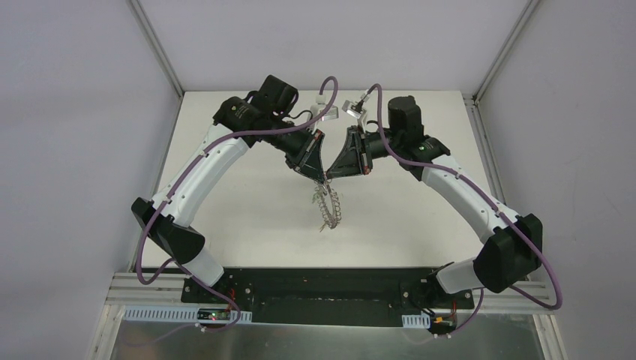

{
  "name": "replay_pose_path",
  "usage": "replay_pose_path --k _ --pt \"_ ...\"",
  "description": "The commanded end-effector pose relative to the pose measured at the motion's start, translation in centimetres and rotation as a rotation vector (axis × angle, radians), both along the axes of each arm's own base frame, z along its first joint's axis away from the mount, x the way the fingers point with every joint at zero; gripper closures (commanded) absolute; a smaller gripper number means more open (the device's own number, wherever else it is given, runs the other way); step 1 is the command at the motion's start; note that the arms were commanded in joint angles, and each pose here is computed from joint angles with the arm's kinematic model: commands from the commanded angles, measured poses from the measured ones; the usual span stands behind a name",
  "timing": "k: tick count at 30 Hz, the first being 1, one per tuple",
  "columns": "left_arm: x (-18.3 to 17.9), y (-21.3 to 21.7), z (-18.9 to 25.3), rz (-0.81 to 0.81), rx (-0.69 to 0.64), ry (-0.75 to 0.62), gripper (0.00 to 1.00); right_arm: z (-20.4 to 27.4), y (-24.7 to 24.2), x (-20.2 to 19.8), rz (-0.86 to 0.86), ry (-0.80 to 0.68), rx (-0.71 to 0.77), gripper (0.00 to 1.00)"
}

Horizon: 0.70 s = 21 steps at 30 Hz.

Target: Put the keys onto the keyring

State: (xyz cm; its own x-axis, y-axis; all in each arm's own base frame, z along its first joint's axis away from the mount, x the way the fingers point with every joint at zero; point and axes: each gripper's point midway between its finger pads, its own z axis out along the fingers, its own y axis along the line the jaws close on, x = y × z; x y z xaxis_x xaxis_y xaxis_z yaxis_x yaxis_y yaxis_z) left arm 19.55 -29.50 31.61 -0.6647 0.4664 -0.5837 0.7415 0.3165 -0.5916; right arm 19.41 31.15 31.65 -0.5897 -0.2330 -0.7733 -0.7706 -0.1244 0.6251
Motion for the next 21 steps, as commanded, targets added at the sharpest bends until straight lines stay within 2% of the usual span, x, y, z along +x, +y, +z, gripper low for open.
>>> replay_pose_path --k 1,7,10,14,21 --pt "-0.7 -0.3 1.3 -0.027 -0.047 -0.026 1.00 0.8 0.1 -0.6 0.045 -0.001 0.035 1.00" --pt "-0.6 -0.1 1.9 -0.030 -0.069 -0.037 1.00 1.5 0.1 0.1 0.027 -0.026 0.051 1.00" --pt "-0.6 0.1 2.7 -0.042 -0.108 -0.071 0.86 2.4 -0.2 0.7 0.008 -0.019 0.065 1.00" --pt "0.3 0.5 3.3 -0.020 -0.173 -0.190 0.72 3.3 -0.1 1.3 -0.007 0.017 0.089 1.00" --pt "1.8 1.4 3.4 0.014 -0.209 -0.446 0.62 3.2 0.0 2.3 -0.039 0.067 0.102 1.00"
